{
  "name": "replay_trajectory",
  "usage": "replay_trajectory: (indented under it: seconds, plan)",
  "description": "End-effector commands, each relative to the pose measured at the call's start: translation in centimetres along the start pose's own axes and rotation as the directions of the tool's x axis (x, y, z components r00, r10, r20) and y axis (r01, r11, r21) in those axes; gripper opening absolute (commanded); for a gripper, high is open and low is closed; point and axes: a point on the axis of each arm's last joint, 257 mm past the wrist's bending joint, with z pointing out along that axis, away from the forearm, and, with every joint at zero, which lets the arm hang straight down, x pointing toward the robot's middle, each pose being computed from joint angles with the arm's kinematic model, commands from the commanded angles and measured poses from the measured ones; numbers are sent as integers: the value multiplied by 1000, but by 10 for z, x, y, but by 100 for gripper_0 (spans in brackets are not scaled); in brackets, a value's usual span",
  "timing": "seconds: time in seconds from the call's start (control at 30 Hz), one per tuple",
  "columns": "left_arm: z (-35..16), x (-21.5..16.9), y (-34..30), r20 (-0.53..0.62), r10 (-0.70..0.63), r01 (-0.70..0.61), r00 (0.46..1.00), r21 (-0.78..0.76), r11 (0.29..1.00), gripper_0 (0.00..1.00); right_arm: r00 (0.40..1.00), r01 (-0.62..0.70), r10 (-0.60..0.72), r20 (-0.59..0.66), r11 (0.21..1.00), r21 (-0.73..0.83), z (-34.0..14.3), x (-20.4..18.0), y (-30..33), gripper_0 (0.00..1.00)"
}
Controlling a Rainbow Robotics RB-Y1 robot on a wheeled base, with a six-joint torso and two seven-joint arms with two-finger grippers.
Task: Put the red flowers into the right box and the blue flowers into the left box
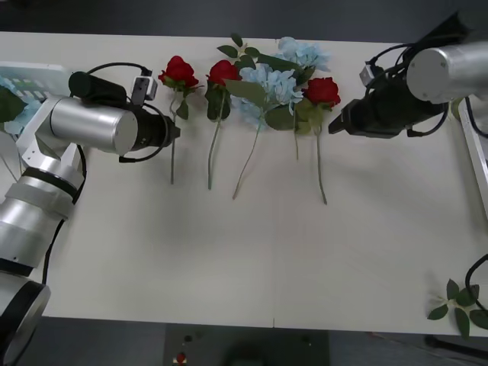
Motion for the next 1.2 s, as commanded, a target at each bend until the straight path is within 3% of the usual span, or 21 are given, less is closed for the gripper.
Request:
replay_trajectory:
  seconds: [0.03,0.43,0.63,0.67,0.77,0.8,0.83,0.9,1.1,1.13,1.2]
  plan:
    - [2,-25,-17,47,-16,15,999,17,1000,88,993,-93,94,65,996,-14,4,-25,13,98]
    - [15,-44,-30,78,5,-6,997,13,1000,89,987,-123,126,95,992,-36,48,-19,41,98]
    - [16,-47,-31,87,5,-6,996,12,1000,86,992,-71,69,101,997,13,64,-12,41,98]
    - [16,-46,-31,85,7,-8,996,12,1000,79,993,-64,62,100,998,17,66,-10,42,98]
    - [17,-45,-35,91,25,-26,996,13,1000,24,994,-50,47,99,998,30,73,-7,44,98]
    - [18,-45,-36,91,28,-29,995,13,999,10,994,-47,44,100,998,35,75,-6,44,98]
    - [18,-44,-36,90,27,-28,996,12,1000,5,994,-40,36,102,999,36,76,-7,46,99]
    - [18,-45,-37,90,27,-28,996,15,999,1,995,-21,16,98,999,50,79,-5,47,98]
    - [18,-45,-37,90,27,-28,996,15,999,0,984,126,-144,105,979,157,84,-7,38,98]
    - [18,-44,-36,89,27,-29,996,14,999,0,977,161,-183,108,969,187,85,-8,36,92]
    - [18,-44,-36,89,27,-29,996,14,999,0,968,196,-224,109,955,222,85,-10,33,66]
